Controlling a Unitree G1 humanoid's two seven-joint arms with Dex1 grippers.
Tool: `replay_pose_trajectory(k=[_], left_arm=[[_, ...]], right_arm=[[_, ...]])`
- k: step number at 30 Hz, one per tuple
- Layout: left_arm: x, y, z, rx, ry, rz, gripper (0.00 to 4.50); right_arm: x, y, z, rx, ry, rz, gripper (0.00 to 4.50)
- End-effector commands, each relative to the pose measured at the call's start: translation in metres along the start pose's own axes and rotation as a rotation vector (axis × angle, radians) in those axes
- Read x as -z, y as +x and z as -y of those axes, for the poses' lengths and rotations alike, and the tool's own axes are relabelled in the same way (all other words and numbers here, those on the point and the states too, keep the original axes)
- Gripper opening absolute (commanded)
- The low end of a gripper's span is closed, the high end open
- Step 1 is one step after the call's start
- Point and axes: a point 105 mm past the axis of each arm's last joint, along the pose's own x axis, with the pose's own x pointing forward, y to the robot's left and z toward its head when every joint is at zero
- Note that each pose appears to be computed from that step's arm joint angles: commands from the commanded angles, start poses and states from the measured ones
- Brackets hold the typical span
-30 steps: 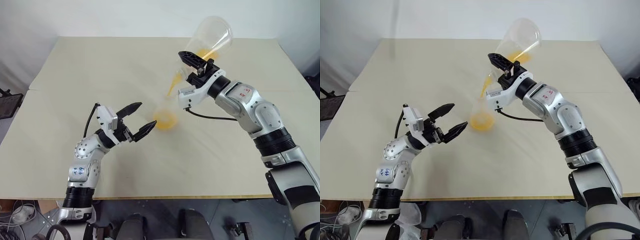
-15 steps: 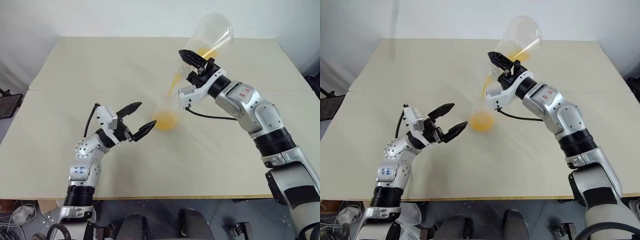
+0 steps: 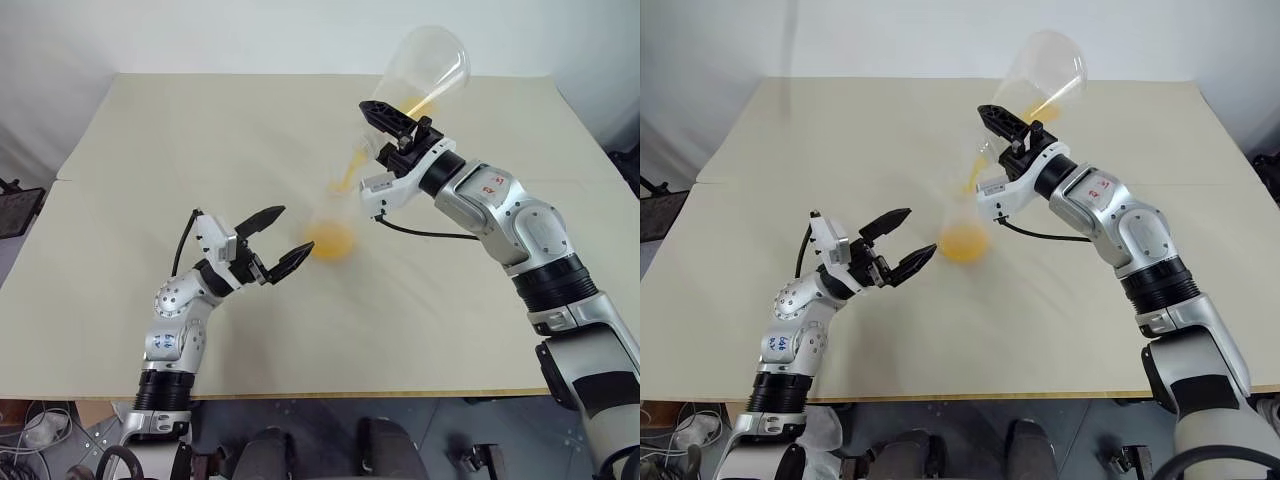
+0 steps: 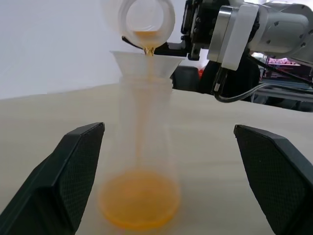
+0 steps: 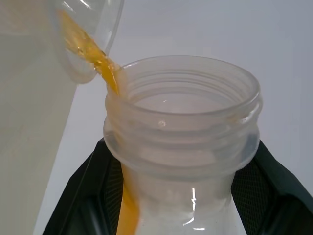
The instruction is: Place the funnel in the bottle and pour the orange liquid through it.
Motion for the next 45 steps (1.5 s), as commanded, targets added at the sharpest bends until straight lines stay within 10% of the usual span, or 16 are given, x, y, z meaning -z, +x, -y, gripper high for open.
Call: replay_pose_trajectory(k=[1,45], left_arm=[[-0.01,0.005,0.0,0.018,0.043,0.032,4.5],[-0.034,0.03,-0.002,0.041,0.123,0.01,4.5]], right_arm=[[0.003,0.001,0.026,0.083,-0.042,0.008,2.54],[-0.003,0.003,0.032,0.125,-0.077,0.042,2.54]])
